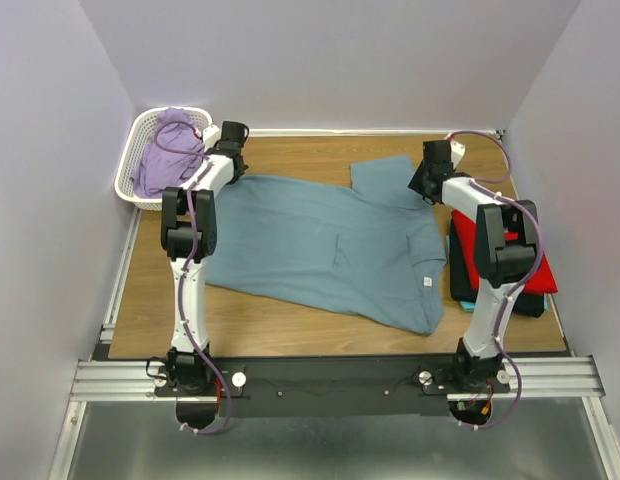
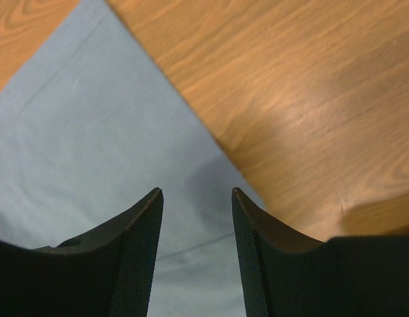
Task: Fold and stack the t-shirts
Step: Fold the tshirt
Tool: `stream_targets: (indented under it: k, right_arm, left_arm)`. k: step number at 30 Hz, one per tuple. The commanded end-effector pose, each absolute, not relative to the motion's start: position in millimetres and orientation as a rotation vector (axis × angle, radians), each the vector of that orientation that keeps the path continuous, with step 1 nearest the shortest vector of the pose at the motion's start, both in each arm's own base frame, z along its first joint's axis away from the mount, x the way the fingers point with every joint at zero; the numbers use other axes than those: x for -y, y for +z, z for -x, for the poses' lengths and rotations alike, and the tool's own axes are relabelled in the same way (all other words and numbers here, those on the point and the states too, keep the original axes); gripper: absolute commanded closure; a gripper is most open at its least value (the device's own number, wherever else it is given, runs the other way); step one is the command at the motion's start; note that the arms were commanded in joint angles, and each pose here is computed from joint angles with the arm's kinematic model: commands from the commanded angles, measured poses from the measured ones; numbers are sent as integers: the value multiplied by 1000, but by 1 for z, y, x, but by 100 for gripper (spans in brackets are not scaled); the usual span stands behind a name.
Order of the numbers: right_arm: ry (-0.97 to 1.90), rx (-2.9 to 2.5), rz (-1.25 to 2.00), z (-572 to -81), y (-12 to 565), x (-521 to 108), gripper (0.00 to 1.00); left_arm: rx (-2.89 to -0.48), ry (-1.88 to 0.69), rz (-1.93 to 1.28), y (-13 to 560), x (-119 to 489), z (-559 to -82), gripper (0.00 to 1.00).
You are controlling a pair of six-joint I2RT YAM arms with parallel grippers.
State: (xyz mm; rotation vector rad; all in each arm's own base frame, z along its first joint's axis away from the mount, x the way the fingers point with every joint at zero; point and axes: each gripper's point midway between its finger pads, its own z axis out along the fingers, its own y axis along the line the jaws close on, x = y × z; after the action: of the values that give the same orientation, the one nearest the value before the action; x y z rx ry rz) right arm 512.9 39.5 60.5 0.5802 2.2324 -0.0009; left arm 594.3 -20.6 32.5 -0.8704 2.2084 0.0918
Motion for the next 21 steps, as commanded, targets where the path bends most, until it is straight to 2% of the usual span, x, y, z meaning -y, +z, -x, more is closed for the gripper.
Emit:
stream_targets:
  k: [1,14,20,21]
  right_arm:
    - [-104,-2216,-603,-527,55,-20,46]
    - [-108,-2298,-643,-533,11,-23,48]
    - [-69,-2286,-650,-539,18,-26,66]
    - [-64,-2277,-646,-541,23,-27,71]
  left_arm:
    - [-2265,103,856,26,11,-580,100]
    - [-2269,55,834,27,7,-579,100]
    - [-2259,21,797,34,11,-585,100]
    - [-2255,14,789,36,11,-586,100]
